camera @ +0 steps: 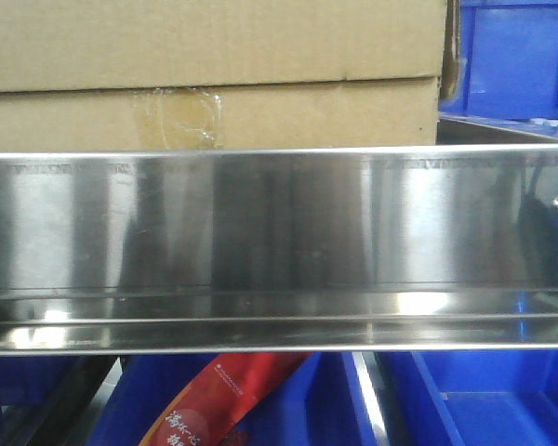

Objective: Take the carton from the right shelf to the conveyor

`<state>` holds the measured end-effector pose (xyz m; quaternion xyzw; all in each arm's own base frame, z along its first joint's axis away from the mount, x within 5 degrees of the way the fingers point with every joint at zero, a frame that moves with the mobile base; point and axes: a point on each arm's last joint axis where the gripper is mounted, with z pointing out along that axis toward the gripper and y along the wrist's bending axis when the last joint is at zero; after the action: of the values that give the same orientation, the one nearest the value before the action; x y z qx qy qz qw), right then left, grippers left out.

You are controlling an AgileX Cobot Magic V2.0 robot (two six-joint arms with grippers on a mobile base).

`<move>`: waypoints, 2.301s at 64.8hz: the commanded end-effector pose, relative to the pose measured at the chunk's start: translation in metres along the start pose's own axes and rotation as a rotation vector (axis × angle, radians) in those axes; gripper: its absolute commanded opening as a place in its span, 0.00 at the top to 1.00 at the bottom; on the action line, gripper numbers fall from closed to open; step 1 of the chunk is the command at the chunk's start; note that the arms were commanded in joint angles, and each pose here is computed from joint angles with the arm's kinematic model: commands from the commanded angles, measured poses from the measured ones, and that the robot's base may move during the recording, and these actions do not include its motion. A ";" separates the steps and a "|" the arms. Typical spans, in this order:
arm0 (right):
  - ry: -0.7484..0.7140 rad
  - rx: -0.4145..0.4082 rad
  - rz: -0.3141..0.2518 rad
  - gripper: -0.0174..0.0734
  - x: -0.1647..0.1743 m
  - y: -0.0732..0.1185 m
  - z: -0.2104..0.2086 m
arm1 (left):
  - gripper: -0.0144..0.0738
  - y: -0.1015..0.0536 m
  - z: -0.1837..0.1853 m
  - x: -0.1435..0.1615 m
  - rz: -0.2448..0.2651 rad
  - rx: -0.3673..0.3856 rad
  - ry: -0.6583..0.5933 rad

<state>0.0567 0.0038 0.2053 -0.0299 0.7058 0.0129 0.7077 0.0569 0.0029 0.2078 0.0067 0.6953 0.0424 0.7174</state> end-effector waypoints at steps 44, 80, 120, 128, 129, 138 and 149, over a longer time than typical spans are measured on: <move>-0.034 0.001 -0.003 0.88 -0.003 0.000 0.000 | 0.82 0.000 -0.001 -0.009 -0.003 0.005 -0.089; -0.078 -0.029 0.089 0.88 -0.045 0.001 -0.010 | 0.82 0.003 -0.006 -0.037 -0.111 -0.003 -0.247; -0.228 -0.048 0.081 0.19 -0.172 0.000 -0.023 | 0.32 0.009 -0.015 -0.183 -0.127 0.041 -0.106; -0.148 -0.068 0.075 0.19 -0.188 0.001 -0.019 | 0.32 0.008 -0.007 -0.198 -0.058 0.080 -0.037; -0.136 -0.070 0.074 0.19 -0.190 0.002 -0.018 | 0.32 0.008 -0.005 -0.200 -0.050 0.089 -0.030; -0.090 -0.123 0.084 0.19 -0.218 0.004 -0.006 | 0.32 0.002 0.009 -0.224 -0.026 0.202 0.026; -0.017 -0.251 0.113 0.19 -0.251 0.015 0.025 | 0.32 -0.015 0.043 -0.248 0.000 0.353 0.194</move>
<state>0.0638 0.0196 0.4432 -0.0638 0.6809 0.1204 0.7196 0.0771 -0.0189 0.4487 0.1011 0.7334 -0.0634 0.6693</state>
